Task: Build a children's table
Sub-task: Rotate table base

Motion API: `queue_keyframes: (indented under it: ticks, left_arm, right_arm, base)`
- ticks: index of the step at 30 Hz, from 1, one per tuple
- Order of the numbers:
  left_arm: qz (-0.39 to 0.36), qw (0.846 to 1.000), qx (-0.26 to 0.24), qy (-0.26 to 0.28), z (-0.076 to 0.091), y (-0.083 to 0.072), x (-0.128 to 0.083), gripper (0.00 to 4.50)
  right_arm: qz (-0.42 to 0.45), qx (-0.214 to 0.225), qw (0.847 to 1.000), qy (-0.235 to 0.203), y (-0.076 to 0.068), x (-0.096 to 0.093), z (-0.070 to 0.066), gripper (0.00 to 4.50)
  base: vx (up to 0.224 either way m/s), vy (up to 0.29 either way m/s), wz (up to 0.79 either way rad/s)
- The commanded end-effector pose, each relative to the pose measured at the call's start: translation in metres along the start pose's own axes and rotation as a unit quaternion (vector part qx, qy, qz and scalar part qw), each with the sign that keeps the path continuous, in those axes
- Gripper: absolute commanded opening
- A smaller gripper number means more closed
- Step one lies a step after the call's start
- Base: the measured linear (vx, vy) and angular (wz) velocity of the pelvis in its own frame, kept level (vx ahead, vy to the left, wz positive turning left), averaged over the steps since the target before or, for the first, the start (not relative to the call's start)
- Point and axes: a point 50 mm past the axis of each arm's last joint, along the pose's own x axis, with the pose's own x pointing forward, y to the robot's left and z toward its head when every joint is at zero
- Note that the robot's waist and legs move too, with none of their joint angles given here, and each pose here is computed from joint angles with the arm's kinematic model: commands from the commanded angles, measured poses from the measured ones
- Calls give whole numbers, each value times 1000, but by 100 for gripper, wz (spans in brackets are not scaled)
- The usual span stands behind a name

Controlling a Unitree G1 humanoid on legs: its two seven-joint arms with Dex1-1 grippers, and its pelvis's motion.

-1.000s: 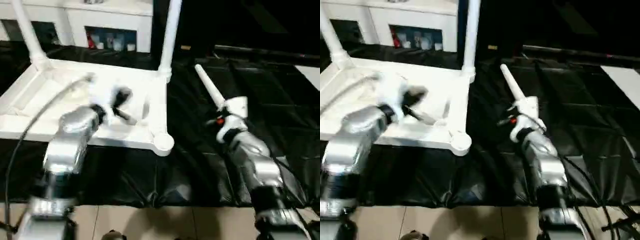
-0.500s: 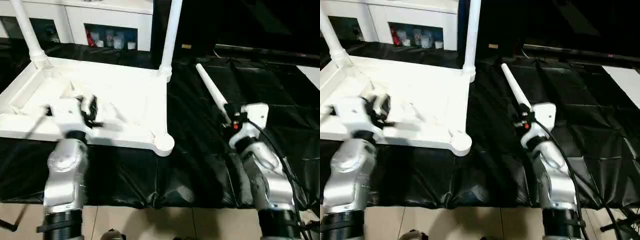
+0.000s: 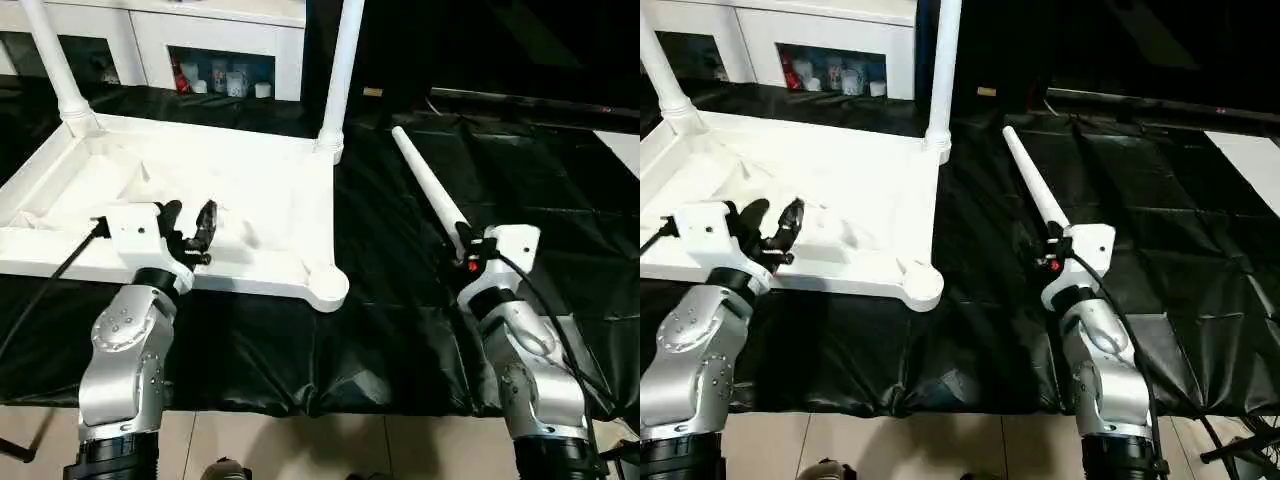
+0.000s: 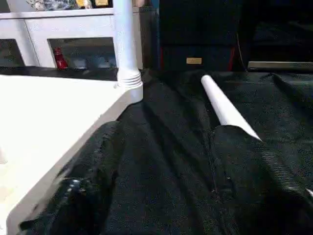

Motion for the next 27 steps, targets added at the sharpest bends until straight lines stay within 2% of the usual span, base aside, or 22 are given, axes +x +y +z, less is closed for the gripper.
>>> queue_keyframes:
  ticks: [1, 7, 12, 13, 14, 15, 16, 18, 22, 27]
  left_arm:
    - [-14, 1000, -3, 8, -2, -6, -3, 341]
    - [1, 1000, -9, 11, -3, 0, -7, 383]
    - [20, 999, 26, 16, -5, 3, -5, 419]
    - [21, 999, 28, 18, -6, 2, -6, 419]
    - [23, 999, 28, 19, -6, 0, -5, 419]
    - [23, 999, 28, 19, -6, 0, -5, 419]
    - [22, 999, 31, 15, -5, -1, -5, 419]
    - [25, 998, 54, 6, -4, -3, -4, 419]
    - [11, 997, 74, 19, -6, -7, -4, 419]
    - [23, 996, 85, 28, -11, -9, -3, 419]
  right_arm:
    - [-5, -9, 1000, 4, -4, -3, 0, 375]
    - [-2, -7, 1000, 3, -1, -3, 0, 428]
    - [-45, -4, 999, 1, -5, -2, -1, 450]
    - [-60, -21, 998, -10, -8, -2, 0, 450]
    - [-99, -80, 992, 22, -15, -2, -4, 450]
    - [-101, -84, 991, 24, -16, -2, -5, 450]
    - [-81, -68, 994, 38, -14, -2, -8, 450]
    - [-42, -55, 997, 30, -7, -3, -7, 450]
    - [-14, -125, 991, 40, 1, -3, -8, 450]
    - [-53, -116, 991, 37, -2, -1, -9, 450]
  base:
    - [0, 0, 0]
    - [0, 0, 0]
    - [0, 0, 0]
    - [0, 0, 0]
    - [0, 0, 0]
    - [0, 0, 0]
    - [0, 0, 0]
    - [0, 0, 0]
    - [0, 0, 0]
    - [4, -41, 30]
